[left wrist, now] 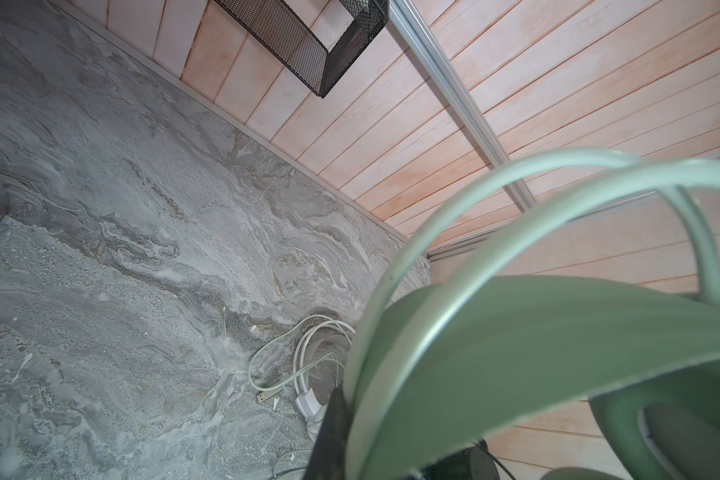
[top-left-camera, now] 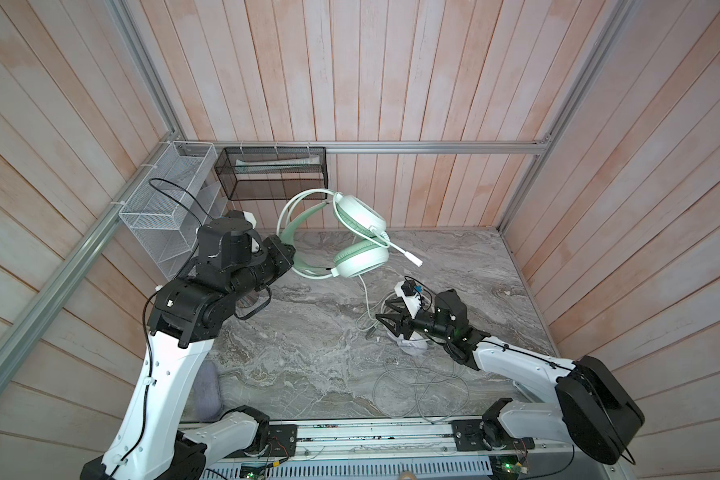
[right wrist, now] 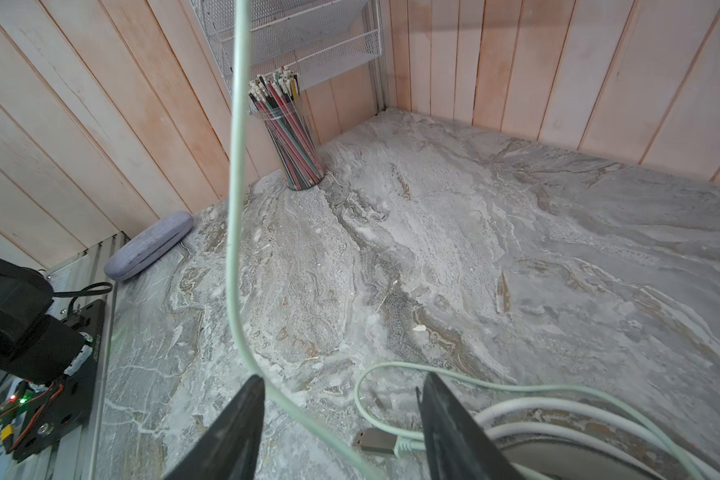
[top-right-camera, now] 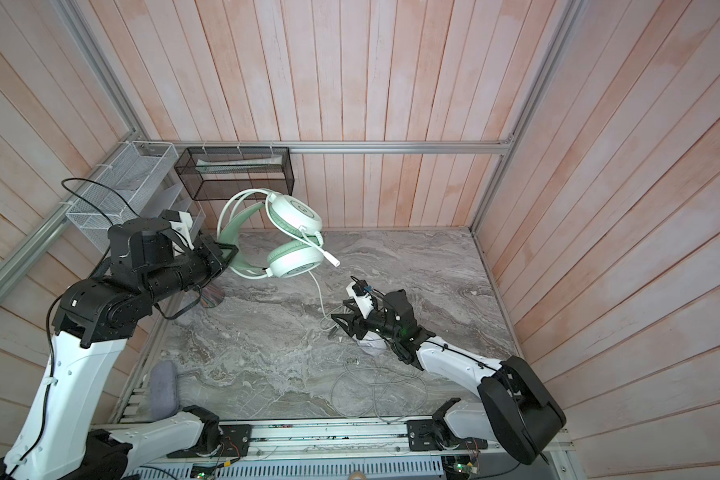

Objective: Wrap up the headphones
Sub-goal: 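Pull the green cable down toward the robot with the right gripper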

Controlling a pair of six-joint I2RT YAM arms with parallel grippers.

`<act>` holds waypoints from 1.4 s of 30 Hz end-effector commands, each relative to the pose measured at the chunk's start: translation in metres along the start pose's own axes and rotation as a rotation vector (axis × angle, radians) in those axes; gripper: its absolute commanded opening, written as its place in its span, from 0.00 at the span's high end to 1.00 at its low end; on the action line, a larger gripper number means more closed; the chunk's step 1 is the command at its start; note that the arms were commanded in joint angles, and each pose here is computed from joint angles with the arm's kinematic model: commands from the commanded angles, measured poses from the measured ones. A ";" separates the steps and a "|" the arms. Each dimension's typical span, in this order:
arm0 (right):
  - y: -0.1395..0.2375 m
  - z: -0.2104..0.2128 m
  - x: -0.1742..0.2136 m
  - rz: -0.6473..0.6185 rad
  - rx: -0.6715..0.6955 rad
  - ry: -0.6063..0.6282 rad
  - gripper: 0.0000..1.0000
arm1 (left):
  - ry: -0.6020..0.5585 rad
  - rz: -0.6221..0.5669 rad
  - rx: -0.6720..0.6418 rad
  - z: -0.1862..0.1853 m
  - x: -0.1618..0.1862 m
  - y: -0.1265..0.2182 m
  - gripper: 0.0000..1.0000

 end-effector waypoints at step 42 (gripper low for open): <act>-0.069 0.023 0.030 0.075 0.139 0.139 0.96 | 0.100 -0.077 0.043 0.001 -0.028 -0.009 1.00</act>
Point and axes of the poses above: each gripper's point midway between its finger pads, its own y axis back along the fingers, its own z axis along the line the jaws close on, x = y × z, the point moved 5 cm from there along y, back along the fingers, and after that the axes turned 13 degrees about -y, right-handed, at the moved point
